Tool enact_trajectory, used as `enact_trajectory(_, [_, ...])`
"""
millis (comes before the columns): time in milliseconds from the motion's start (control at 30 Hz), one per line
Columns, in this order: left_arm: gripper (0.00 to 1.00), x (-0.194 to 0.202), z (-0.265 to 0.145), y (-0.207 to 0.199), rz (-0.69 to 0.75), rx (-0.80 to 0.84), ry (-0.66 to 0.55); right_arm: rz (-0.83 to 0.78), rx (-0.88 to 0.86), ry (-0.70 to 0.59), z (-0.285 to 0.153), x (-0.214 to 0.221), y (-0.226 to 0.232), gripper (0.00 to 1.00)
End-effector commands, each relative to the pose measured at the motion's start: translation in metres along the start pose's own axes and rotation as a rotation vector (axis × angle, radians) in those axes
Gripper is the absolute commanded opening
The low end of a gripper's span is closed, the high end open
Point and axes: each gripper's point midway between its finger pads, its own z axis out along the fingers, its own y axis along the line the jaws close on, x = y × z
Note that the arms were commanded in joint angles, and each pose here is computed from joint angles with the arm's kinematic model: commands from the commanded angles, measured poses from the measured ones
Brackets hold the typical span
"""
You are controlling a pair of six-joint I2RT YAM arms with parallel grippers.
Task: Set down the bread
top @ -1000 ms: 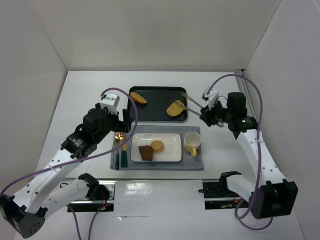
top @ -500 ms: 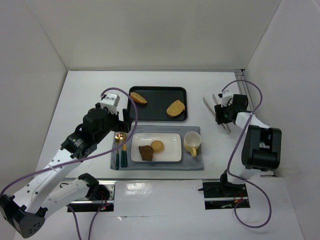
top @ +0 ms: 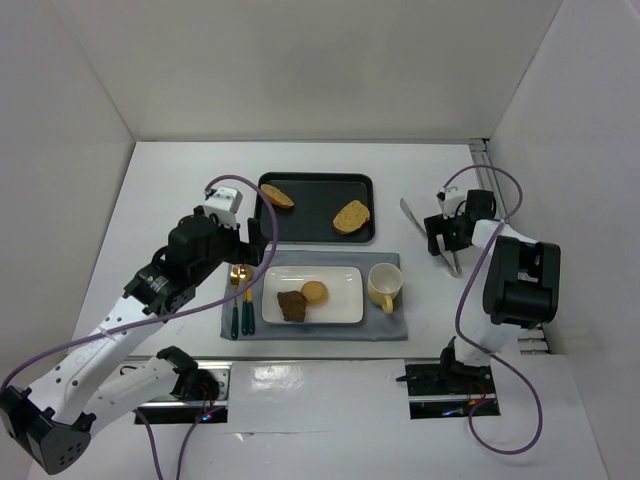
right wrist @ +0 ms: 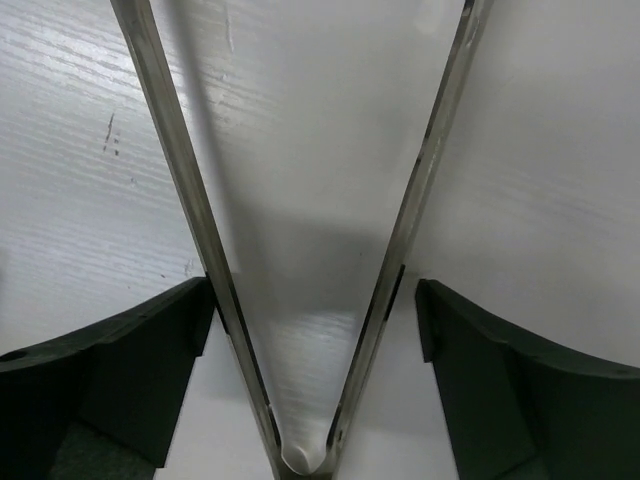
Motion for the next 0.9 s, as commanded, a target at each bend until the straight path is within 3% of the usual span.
enact_trajectory(0, [1.00,-0.009,0.003,-0.004,-0.003,0.021,-0.038,0.011,-0.017,-0.024,-0.013,-0.008,-0.009,0.96])
enact_trajectory(400, [1.00,-0.007,0.003,-0.016,0.018,0.095,-0.034,0.022,0.018,-0.259,-0.116,-0.054,0.002,1.00])
enact_trajectory(600, [1.00,-0.009,0.002,-0.021,0.035,0.127,-0.047,0.024,-0.045,-0.389,-0.132,-0.058,0.030,1.00])
enact_trajectory(867, [1.00,-0.003,0.005,-0.032,0.057,0.195,-0.039,0.011,-0.081,-0.450,-0.145,-0.059,0.045,1.00])
